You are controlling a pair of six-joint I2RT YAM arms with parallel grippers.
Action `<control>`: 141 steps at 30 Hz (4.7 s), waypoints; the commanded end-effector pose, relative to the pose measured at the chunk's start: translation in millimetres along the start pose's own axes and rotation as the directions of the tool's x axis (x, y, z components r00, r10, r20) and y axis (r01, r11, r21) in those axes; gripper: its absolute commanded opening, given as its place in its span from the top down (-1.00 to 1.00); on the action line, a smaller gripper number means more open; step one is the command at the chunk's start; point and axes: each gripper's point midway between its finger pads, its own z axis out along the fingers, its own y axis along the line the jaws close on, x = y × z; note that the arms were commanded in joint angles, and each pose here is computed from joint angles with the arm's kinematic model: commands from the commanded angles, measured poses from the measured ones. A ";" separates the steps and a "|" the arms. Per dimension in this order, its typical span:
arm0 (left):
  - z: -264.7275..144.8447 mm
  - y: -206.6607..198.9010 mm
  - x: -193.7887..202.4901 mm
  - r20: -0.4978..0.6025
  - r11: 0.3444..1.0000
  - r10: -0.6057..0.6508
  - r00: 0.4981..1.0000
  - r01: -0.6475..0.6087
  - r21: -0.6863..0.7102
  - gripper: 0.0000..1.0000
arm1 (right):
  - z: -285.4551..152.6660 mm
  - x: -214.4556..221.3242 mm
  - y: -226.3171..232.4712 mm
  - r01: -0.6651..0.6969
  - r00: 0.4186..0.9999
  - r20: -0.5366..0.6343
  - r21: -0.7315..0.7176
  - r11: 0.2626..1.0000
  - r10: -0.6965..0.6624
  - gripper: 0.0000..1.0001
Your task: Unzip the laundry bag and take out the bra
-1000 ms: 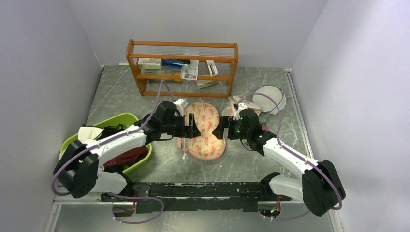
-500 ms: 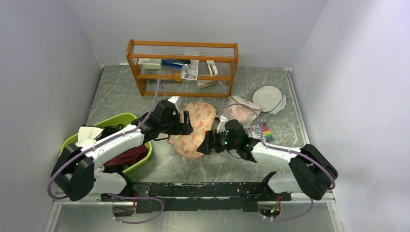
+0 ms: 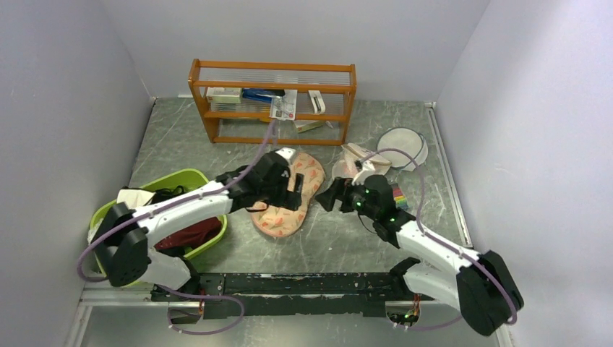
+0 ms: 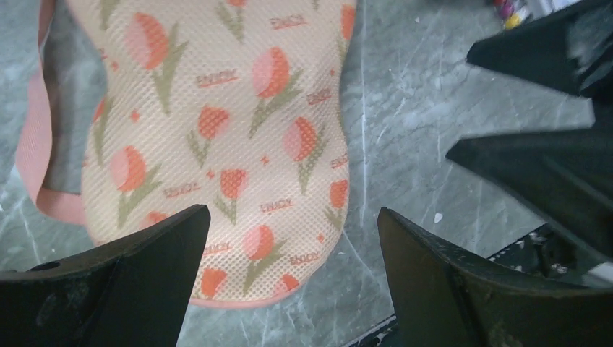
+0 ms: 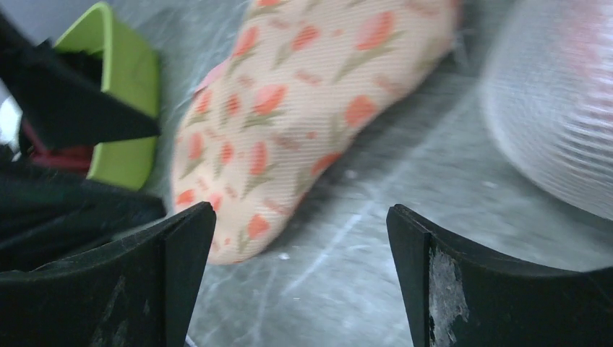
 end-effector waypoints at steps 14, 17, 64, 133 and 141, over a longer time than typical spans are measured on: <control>86.1 -38.5 -44.8 -0.037 0.828 0.449 0.893 -0.432 -0.358 -0.82 | -67.4 -32.5 -78.2 -0.026 0.969 0.238 0.360 0.933 -0.065 -0.79; 104.5 -48.1 -53.2 -0.020 0.822 0.469 0.883 -0.444 -0.356 -0.78 | -75.8 -34.3 -83.8 -0.036 0.963 0.261 0.393 0.919 -0.074 -0.80; 29.9 -65.2 -30.9 0.085 0.726 0.680 0.729 -0.685 0.059 0.86 | -13.7 -28.5 -6.8 0.187 0.976 0.156 -0.253 0.949 -0.151 -0.23; 25.6 -76.5 -16.0 0.055 0.684 0.723 0.689 -0.724 0.084 0.87 | -0.3 -20.0 -69.1 0.154 0.978 0.140 0.000 0.988 -0.153 1.00; 32.2 -53.0 -28.2 0.000 0.716 0.696 0.718 -0.694 -0.077 0.19 | -10.5 -22.8 -42.9 0.217 0.961 0.200 -0.119 0.969 -0.191 1.00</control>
